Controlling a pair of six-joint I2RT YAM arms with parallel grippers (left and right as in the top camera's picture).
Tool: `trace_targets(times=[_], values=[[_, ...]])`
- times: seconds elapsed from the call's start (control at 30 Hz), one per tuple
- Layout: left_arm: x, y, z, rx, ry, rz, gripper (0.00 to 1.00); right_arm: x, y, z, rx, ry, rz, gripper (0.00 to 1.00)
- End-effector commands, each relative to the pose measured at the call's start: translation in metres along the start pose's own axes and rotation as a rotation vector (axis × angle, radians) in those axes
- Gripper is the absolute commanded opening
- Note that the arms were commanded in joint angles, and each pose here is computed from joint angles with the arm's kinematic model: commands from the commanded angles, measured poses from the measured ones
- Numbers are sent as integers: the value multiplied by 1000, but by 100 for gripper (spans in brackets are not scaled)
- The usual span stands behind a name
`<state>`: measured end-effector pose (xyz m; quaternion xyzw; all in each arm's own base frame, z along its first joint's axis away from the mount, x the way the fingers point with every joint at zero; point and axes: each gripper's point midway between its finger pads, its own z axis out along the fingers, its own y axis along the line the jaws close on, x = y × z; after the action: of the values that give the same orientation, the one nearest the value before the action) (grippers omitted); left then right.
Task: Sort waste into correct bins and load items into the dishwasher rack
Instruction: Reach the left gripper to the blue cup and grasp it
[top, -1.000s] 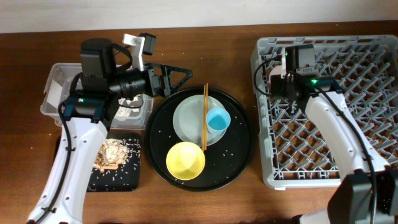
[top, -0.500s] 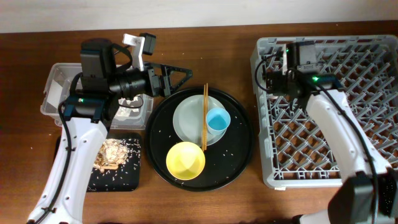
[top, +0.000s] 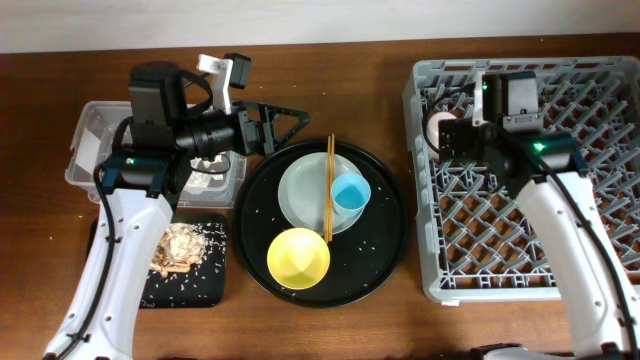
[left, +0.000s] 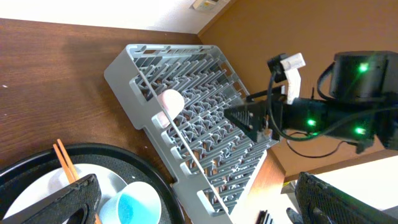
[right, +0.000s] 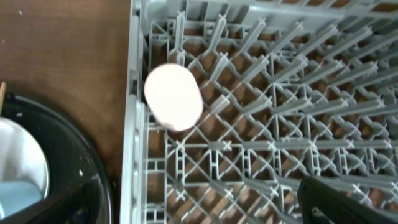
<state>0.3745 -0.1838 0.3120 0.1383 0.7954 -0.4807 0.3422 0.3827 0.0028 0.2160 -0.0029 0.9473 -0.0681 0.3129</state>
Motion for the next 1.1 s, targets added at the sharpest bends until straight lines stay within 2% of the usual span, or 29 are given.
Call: trace_targets(times=[0.0,0.6,0.73,0.83,0.93,1.07], values=[[-1,-3,-2,0,-5,15,99,-3,-5,-4,15,-6,6,98],[-1,-3,-2,0,-5,16,100,-2,-4,0,15,4,4,98],[-12,20,-4,-137,-61,24,99,-2,-4,0,15,4,4,98],[-9,22,-4,-146,-52,11,99,-2,-4,0,15,4,4,99],[9,31,0,-202,0,-97,99,-2,-4,0,15,4,4,98],[53,47,16,-454,85,-230,99,-2,-4,0,15,4,4,98]])
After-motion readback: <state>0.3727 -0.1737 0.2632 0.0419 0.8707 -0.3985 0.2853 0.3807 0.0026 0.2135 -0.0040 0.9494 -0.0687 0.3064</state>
